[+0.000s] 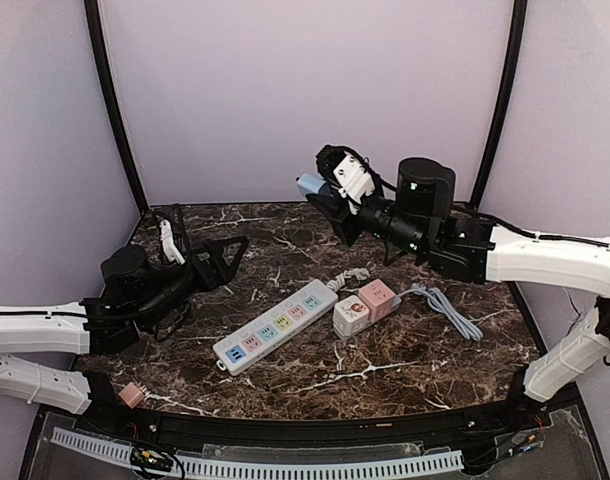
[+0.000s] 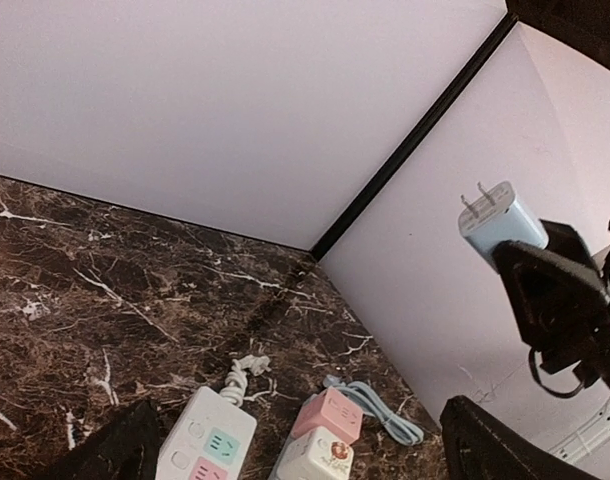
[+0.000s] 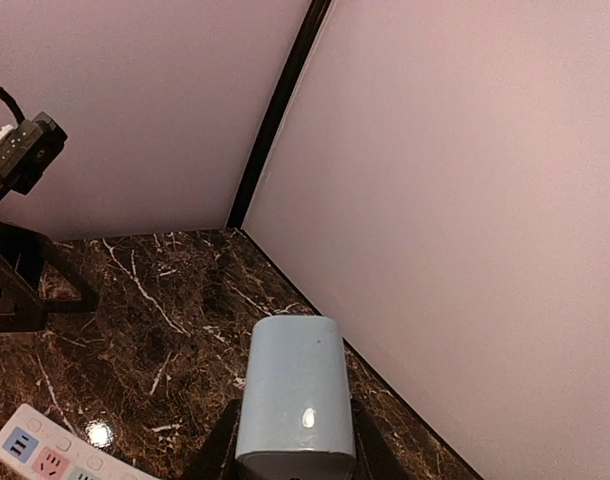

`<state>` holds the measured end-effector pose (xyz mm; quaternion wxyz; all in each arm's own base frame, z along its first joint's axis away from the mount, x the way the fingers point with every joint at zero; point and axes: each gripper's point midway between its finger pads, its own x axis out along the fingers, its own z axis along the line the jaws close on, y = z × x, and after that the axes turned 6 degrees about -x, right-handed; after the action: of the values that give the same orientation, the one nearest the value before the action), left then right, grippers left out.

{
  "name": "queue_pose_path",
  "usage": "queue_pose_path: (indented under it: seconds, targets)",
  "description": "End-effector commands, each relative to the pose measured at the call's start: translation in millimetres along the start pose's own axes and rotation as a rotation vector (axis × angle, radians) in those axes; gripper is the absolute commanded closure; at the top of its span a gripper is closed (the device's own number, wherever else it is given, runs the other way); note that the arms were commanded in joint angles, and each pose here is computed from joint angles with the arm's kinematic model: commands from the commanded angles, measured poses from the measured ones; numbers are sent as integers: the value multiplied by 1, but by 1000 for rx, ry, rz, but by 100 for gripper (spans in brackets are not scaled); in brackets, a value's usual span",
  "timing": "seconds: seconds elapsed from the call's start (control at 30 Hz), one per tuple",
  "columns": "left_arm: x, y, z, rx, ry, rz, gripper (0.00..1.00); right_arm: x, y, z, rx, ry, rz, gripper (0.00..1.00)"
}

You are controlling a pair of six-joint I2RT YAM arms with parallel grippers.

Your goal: Insert the plug

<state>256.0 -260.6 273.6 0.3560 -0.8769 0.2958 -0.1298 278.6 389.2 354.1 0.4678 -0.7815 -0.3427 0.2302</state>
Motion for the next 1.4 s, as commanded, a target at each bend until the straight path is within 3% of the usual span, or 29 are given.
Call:
queue_pose_path:
  seconds: [0.0,0.4,0.93,1.37]
  targets:
    - [-9,28,39,209,-125,96,1,0,-7,13,-109,-129,23,100]
    - [-19,63,86,298,-226,183,1,6,19,66,-405,-466,98,100]
    - [-34,73,115,333,-285,166,3,24,108,108,-838,-753,318,100]
    - [-46,70,125,315,-299,118,6,35,153,153,-962,-931,455,100]
